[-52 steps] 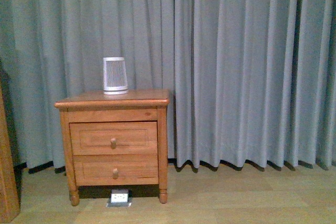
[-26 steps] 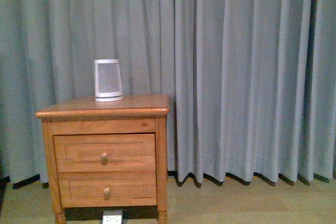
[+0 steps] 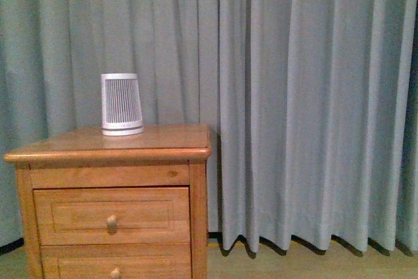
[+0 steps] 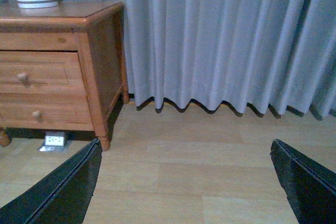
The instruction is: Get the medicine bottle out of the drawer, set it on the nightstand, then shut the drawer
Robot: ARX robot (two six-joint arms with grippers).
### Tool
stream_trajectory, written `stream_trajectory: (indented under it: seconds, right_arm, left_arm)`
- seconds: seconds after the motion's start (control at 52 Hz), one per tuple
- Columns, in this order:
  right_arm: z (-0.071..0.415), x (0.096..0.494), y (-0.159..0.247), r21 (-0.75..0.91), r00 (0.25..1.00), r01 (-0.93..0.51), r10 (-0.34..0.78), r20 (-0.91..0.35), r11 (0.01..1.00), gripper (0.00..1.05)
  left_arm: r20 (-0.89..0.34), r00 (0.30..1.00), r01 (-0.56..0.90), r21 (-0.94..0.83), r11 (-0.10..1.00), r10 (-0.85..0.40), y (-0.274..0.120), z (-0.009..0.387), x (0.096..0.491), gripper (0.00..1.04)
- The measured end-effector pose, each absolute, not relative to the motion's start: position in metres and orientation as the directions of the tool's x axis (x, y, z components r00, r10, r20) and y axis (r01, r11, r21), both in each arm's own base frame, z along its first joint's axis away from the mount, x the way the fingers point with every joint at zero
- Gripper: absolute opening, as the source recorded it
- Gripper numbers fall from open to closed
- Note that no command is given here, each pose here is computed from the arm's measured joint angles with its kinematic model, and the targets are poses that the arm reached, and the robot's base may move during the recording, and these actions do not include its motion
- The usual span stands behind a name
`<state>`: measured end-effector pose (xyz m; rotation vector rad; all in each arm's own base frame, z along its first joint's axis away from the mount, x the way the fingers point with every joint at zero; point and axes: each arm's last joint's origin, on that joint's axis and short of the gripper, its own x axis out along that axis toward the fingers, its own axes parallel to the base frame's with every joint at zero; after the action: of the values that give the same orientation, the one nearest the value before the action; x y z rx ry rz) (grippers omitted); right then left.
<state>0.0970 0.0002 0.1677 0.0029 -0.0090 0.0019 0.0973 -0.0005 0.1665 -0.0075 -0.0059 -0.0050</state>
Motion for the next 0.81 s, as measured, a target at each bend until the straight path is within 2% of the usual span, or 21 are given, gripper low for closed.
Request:
stream_trajectory:
  seconds: [0.384,0.48,0.519,0.692,0.807]
  right_arm:
    - [0.168,0.097,0.000,0.003,1.000,-0.002,0.002,0.009,1.000,0.98]
    - [0.168,0.097,0.000,0.003,1.000,-0.002,0.002,0.009,1.000,0.98]
    - [0.168,0.097,0.000,0.003,1.000,-0.002,0.002,0.009,1.000,0.98]
    - [0.168,0.097,0.000,0.003,1.000,-0.002,0.002,0.009,1.000,0.98]
    - [0.168,0.097,0.000,0.003,1.000,-0.002,0.002,0.009,1.000,0.98]
  left_arm:
    - [0.004,1.000,0.006,-0.008,1.000,-0.006,-0.001,0.166,0.097,0.98]
    - [-0.202,0.979,0.010,-0.101,0.995,-0.030,-0.002,0.161,0.100,0.98]
    - [-0.230,0.973,0.001,-0.112,0.994,-0.026,-0.002,0.158,0.103,0.98]
    - [-0.191,0.981,0.015,-0.106,0.994,-0.035,-0.004,0.165,0.125,0.98]
    - [-0.131,0.991,0.019,-0.057,0.998,-0.026,-0.005,0.178,0.163,0.98]
